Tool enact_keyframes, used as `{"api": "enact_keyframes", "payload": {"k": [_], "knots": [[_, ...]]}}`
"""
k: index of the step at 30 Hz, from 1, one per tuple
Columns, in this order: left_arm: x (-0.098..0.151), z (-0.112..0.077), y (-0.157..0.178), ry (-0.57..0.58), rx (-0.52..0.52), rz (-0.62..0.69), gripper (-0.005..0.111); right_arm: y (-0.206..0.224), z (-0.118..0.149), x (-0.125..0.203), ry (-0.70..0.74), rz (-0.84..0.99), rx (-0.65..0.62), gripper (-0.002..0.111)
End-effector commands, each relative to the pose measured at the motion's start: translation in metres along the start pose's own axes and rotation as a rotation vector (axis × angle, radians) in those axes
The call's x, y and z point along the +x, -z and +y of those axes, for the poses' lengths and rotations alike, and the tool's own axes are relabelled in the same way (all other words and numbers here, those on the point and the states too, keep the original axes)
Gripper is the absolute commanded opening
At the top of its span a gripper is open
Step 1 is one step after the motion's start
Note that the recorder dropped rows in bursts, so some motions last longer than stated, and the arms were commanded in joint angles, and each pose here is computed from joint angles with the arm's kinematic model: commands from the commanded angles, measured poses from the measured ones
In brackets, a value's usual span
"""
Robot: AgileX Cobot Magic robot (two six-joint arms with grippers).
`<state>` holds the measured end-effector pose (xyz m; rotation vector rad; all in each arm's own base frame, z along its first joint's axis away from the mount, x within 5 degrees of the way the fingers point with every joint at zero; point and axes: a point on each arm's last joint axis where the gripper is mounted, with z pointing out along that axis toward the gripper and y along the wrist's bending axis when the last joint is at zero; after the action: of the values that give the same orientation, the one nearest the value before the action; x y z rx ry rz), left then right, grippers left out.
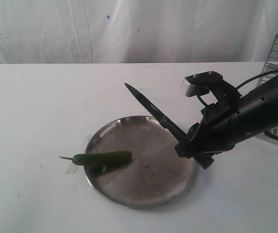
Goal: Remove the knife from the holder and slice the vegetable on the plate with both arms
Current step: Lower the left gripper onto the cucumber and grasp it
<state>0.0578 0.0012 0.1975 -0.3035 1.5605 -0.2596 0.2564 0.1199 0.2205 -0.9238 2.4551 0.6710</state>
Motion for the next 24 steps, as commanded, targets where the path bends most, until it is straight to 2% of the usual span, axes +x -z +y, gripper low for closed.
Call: {"api": "enact_keyframes", "payload": {"k": [1,3,5,6,7,9,11,14,16,19,21,22,24], "knots": [[-0.049,-0.01,0.015,0.003,0.118,-0.568,0.0,-0.011,-0.002,0.003,-0.094,0.023,-0.04,0.0],[-0.072,-0.012,0.022,0.119,0.12,-0.675,0.0,-0.012,-0.002,0.002,-0.123,0.016,-0.039,0.0],[-0.095,-0.019,0.022,0.198,0.118,-0.658,0.0,-0.012,-0.003,0.001,-0.135,0.002,-0.037,0.0],[-0.109,-0.025,0.019,0.192,0.117,-0.625,0.0,-0.012,-0.004,0.0,-0.139,-0.008,-0.027,0.0],[-0.121,-0.031,0.013,0.132,0.1,-0.589,0.0,-0.012,-0.004,0.0,-0.142,-0.016,-0.021,0.0],[-0.14,-0.043,-0.009,-0.1,0.05,-0.499,0.0,-0.012,-0.005,-0.001,-0.143,-0.024,-0.009,0.0],[-0.148,-0.051,-0.046,-0.387,0.01,-0.361,0.0,-0.012,-0.006,-0.001,-0.143,-0.029,-0.003,0.0],[-0.137,-0.05,-0.111,-0.651,-0.002,-0.061,0.0,-0.013,-0.006,-0.001,-0.145,-0.025,-0.003,0.0],[-0.118,-0.044,-0.152,-0.715,0.003,0.172,0.0,-0.015,-0.006,0.005,-0.154,-0.011,-0.004,0.0],[-0.079,-0.031,-0.199,-0.71,-0.002,0.585,0.0,-0.019,-0.009,0.014,-0.198,-0.003,0.023,0.0],[-0.055,-0.028,-0.209,-0.722,0.015,0.87,0.0,-0.023,-0.011,0.021,-0.224,0.001,0.049,0.0],[-0.047,-0.032,-0.215,-0.701,0.029,0.956,0.0,-0.024,-0.011,0.024,-0.238,0.002,0.061,0.0],[-0.038,-0.046,-0.221,-0.622,0.065,1.023,0.0,-0.025,-0.012,0.026,-0.26,0.005,0.066,0.0]]}}
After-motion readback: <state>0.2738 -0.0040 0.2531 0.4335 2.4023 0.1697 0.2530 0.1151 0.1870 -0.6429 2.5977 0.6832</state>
